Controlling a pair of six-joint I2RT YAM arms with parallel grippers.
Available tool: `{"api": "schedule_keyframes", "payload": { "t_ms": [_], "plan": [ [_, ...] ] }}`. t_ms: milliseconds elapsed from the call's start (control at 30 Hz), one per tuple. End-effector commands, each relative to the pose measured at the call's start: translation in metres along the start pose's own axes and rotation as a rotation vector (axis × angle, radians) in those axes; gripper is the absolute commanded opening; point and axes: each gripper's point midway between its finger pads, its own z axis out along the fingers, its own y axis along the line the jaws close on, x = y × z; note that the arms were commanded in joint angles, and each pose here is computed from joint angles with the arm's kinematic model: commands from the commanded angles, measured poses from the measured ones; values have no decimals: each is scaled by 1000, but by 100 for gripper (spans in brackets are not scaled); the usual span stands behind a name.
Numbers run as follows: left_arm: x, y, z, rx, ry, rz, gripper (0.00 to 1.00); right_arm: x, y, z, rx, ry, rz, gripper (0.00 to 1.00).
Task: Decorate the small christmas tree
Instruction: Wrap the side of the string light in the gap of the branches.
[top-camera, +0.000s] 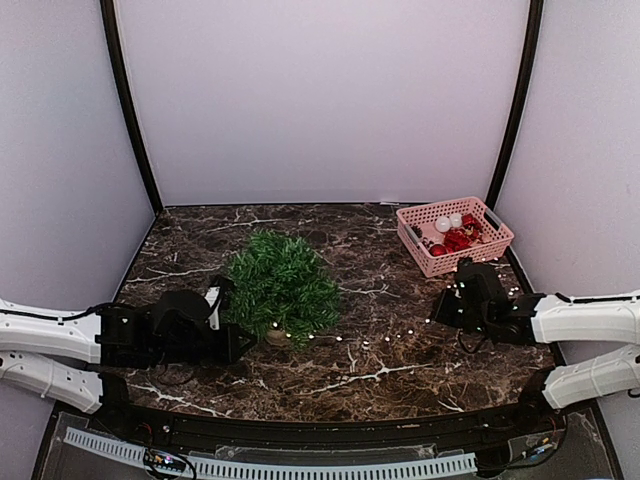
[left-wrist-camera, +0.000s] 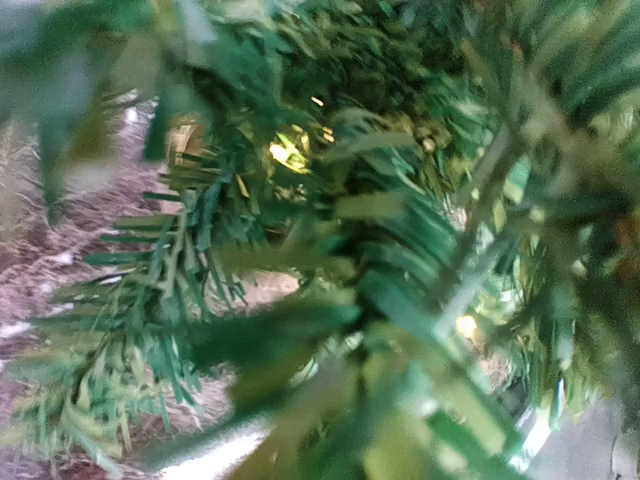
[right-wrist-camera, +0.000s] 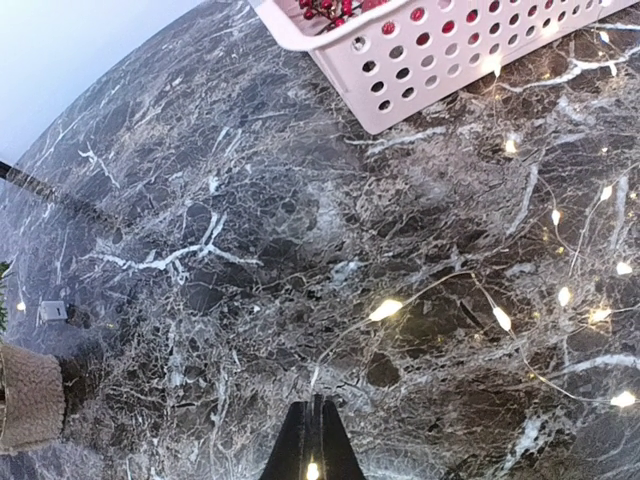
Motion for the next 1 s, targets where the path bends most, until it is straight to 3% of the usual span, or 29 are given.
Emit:
{"api": "schedule_keyframes", "payload": {
  "t_ms": [0,367,533,767,967],
  "plan": [
    [-7,12,-10,-22,-22,63,0,-7,-11,-5,42,-44,17,0],
    [-8,23,-15,-9,-30,198,0,20,-43,15,179,4,13,0],
    [-12,24,-15,4,-51,271,0,20,-22,23,83,21,-11,0],
    [-18,5,-20,76,-59,373,0,16,25,-13,-182,70,-105,58],
    [-21,10,-23,40,-50,393,0,19,44,-65,-388,99,-150,83]
  ]
}}
